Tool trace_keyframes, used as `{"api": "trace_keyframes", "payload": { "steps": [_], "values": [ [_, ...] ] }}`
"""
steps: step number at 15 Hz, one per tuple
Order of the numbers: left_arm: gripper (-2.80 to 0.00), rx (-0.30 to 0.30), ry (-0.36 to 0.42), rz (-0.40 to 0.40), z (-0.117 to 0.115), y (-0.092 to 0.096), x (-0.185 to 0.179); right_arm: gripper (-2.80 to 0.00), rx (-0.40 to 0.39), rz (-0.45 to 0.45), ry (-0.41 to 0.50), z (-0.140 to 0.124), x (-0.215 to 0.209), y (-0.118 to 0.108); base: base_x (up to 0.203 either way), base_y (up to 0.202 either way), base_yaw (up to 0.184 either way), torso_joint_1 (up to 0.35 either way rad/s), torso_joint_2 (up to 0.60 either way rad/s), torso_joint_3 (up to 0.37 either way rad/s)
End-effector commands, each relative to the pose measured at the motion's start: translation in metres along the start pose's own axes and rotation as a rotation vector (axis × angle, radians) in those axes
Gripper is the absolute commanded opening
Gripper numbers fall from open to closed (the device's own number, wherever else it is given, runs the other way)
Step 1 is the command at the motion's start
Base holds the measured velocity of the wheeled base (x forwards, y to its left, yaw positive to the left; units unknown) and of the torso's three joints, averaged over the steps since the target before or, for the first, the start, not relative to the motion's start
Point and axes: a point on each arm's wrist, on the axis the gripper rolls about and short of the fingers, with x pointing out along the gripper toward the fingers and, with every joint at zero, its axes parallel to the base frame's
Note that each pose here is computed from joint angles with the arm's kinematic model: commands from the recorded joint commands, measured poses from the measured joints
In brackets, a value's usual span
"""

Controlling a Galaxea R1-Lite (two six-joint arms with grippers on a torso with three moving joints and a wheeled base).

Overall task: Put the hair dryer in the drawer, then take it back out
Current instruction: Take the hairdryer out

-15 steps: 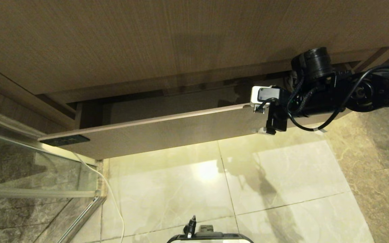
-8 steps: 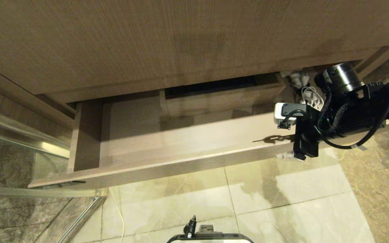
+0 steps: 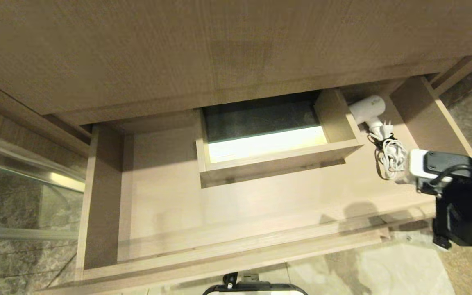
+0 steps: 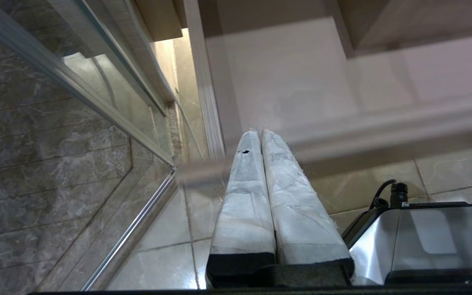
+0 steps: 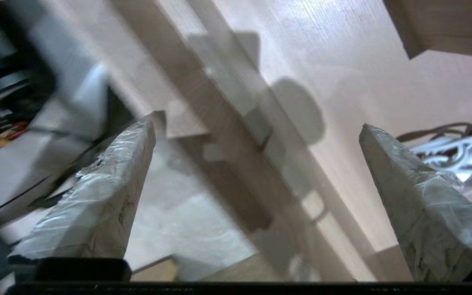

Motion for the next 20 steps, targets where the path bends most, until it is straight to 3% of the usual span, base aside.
{"api": "trace_keyframes", "payload": {
  "steps": [1,4,5,8,11,14,17,20],
  "values": [
    [-2.8,-0.001,0.002,0.0,0.0,0.0,0.0,0.0,-0.017,-0.104,-0.076,-0.018,-0.052,0.038,0.0,0.0,0.0,0.0,0.0,0.0],
    [-2.8,-0.001,0.001,0.0,0.0,0.0,0.0,0.0,0.013,-0.143,-0.107,-0.043,-0.082,0.081,0.0,0.0,0.0,0.0,0.0,0.0],
    [-2.8,-0.001,0.002,0.0,0.0,0.0,0.0,-2.8,0.067,-0.149,-0.113,-0.048,-0.085,0.088,0.0,0.0,0.0,0.0,0.0,0.0],
    [-2.8,-0.001,0.002,0.0,0.0,0.0,0.0,-2.8,0.159,-0.187,-0.096,-0.046,-0.078,0.076,0.0,0.0,0.0,0.0,0.0,0.0],
    [-2.8,-0.001,0.002,0.0,0.0,0.0,0.0,-2.8,0.311,-0.262,-0.036,-0.041,-0.07,0.041,0.0,0.0,0.0,0.0,0.0,0.0],
    [-2.8,0.0,0.002,0.0,0.0,0.0,0.0,-2.8,0.443,-0.308,0.016,-0.036,-0.058,-0.011,0.0,0.0,0.0,0.0,0.0,0.0],
    [-2.8,-0.001,0.001,0.0,0.0,0.0,0.0,-2.8,0.504,-0.342,0.041,-0.031,-0.038,-0.073,0.0,0.0,0.0,0.0,0.0,0.0],
    [-2.8,-0.001,0.002,0.0,0.0,0.0,0.0,-2.8,0.565,-0.374,0.097,-0.046,-0.005,-0.135,0.0,0.0,0.0,0.0,0.0,0.0]
  ]
}}
